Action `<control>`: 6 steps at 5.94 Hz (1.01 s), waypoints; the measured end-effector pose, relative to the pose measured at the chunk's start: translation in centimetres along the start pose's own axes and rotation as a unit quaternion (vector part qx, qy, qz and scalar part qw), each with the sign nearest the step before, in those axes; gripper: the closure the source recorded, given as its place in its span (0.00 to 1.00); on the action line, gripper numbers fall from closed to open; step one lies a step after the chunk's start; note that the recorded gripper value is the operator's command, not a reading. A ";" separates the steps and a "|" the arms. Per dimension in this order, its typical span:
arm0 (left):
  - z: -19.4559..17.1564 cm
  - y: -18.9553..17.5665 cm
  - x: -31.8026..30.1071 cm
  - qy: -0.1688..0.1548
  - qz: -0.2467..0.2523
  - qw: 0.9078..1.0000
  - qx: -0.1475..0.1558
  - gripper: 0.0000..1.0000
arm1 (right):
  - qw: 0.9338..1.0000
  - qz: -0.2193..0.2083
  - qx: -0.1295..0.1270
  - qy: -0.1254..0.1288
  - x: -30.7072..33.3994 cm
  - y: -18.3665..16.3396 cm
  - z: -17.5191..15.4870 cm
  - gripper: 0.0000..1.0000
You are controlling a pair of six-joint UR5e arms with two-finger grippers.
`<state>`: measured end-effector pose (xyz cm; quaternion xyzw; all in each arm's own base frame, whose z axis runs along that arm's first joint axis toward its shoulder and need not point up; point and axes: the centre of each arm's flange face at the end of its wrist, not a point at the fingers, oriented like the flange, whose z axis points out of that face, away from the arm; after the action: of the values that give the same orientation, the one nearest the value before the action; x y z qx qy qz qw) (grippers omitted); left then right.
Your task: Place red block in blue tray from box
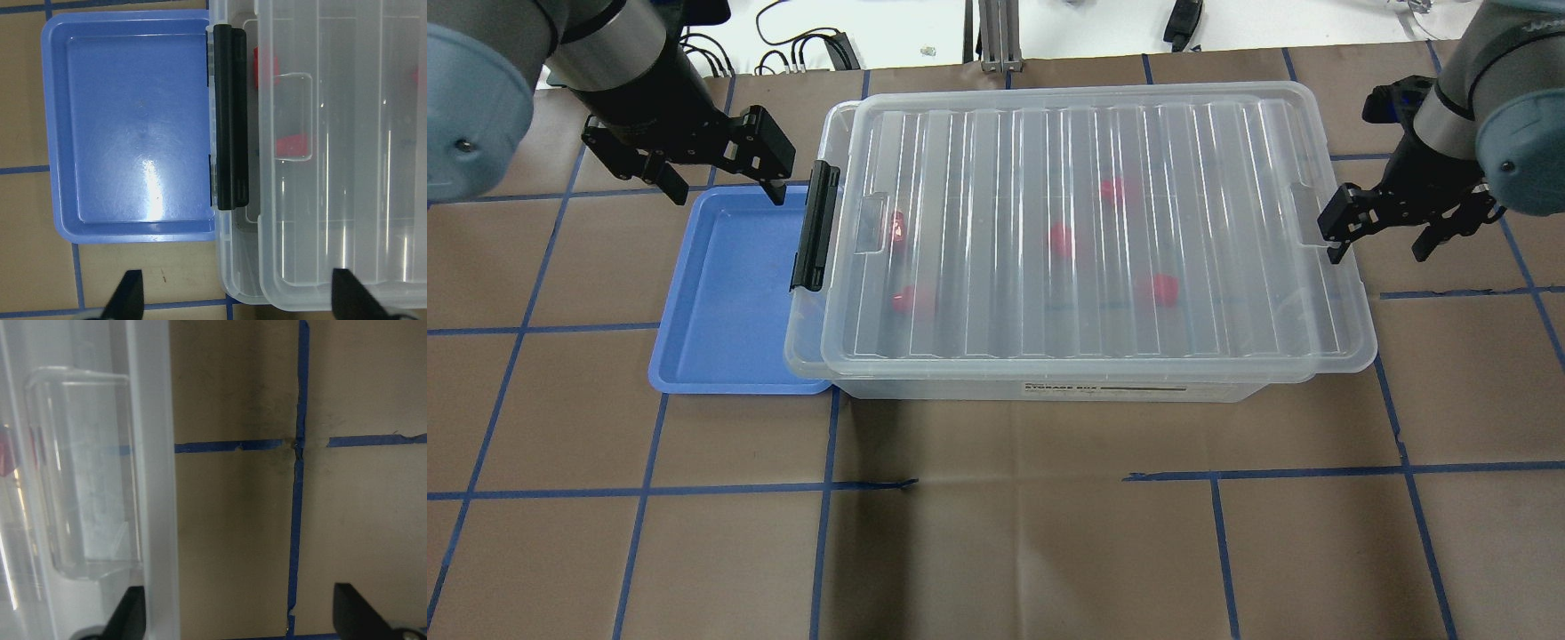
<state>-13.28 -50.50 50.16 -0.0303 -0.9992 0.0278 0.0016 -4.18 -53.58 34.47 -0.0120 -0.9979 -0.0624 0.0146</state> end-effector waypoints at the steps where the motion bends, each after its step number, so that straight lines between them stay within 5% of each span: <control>1: 0.0 0.0 0.0 -0.002 -0.001 1.000 0.000 0.02 | 1.000 -0.008 0.003 0.005 1.4 0.0 0.0 0.00; 3: -0.3 -0.1 0.0 -0.004 -0.002 1.000 0.003 0.01 | 0.999 -0.024 0.006 0.030 4.4 0.1 -0.3 0.00; 6: -0.4 0.1 0.6 -0.001 0.005 1.000 0.000 0.01 | 0.998 -0.050 0.008 0.036 10.0 0.5 -0.1 0.00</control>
<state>-13.83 -50.34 50.54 -0.0355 -0.9990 0.0274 0.0008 -14.15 -52.91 34.88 0.0403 -0.9965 -0.0551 0.0476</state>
